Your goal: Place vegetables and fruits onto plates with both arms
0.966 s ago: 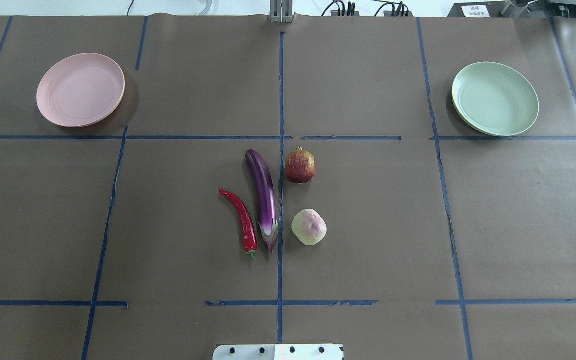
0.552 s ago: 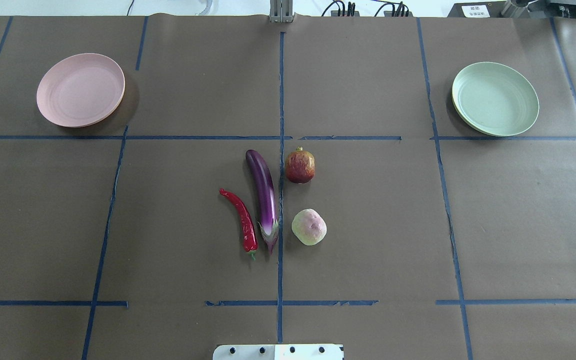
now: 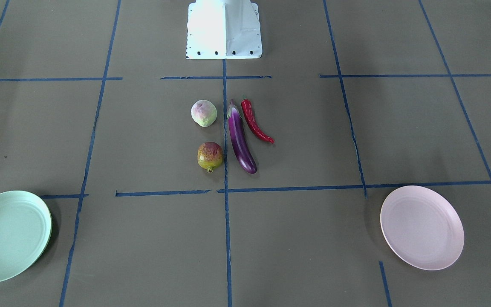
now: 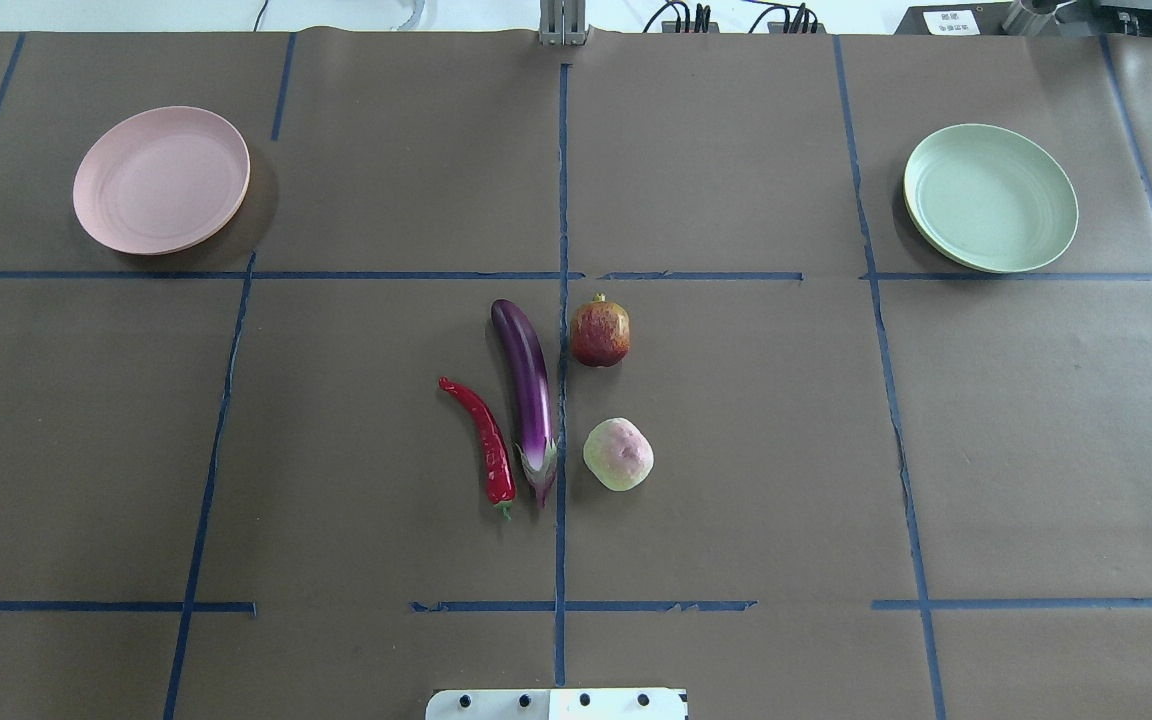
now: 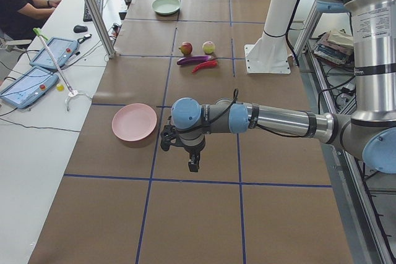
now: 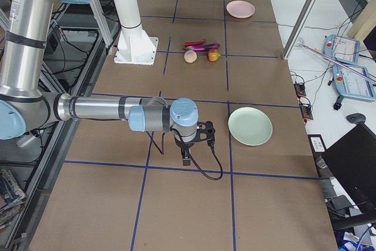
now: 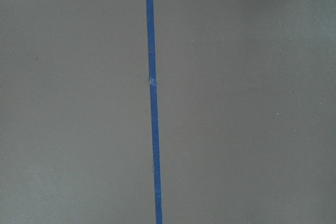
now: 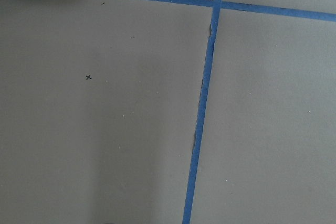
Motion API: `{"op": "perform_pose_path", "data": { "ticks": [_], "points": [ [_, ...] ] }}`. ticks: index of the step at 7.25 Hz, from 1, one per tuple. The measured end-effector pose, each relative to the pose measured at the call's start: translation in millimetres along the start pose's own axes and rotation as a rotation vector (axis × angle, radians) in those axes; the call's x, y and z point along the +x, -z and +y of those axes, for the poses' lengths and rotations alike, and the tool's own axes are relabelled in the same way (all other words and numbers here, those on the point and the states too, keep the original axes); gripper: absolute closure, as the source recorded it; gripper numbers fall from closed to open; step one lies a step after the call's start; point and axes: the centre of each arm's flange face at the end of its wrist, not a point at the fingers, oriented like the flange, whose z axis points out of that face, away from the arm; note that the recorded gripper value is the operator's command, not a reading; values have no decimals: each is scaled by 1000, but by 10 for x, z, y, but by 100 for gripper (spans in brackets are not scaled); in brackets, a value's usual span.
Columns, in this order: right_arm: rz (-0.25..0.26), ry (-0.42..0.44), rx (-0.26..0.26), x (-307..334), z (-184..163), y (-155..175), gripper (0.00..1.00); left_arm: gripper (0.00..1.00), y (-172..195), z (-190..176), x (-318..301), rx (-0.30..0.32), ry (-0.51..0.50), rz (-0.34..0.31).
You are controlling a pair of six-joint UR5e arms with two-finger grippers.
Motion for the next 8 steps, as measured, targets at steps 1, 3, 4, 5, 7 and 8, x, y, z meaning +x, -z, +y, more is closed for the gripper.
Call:
{"op": "perform_pose_path", "data": {
  "ticks": [1,3,4,5,7,8],
  "points": [
    [-39,16,11,-69,-33,12,0,0,10,-12,17,13,-14,1],
    [-102,70,48,-352,-187,-7,0,0,-21,-4,-10,13,-15,3],
    [-127,68,72,-626,-364,-32,0,0,-28,-2,-16,13,-15,3],
    [-160,38,90,-1073,-661,-62,0,0,-32,-1,-19,12,-14,3],
    [-220,-4,69,-2087,-1158,-203,0,0,-41,6,-29,10,-12,3],
    [-227,-18,52,-2656,-1324,-349,1,0,-43,7,-30,10,-10,3]
  ]
}}
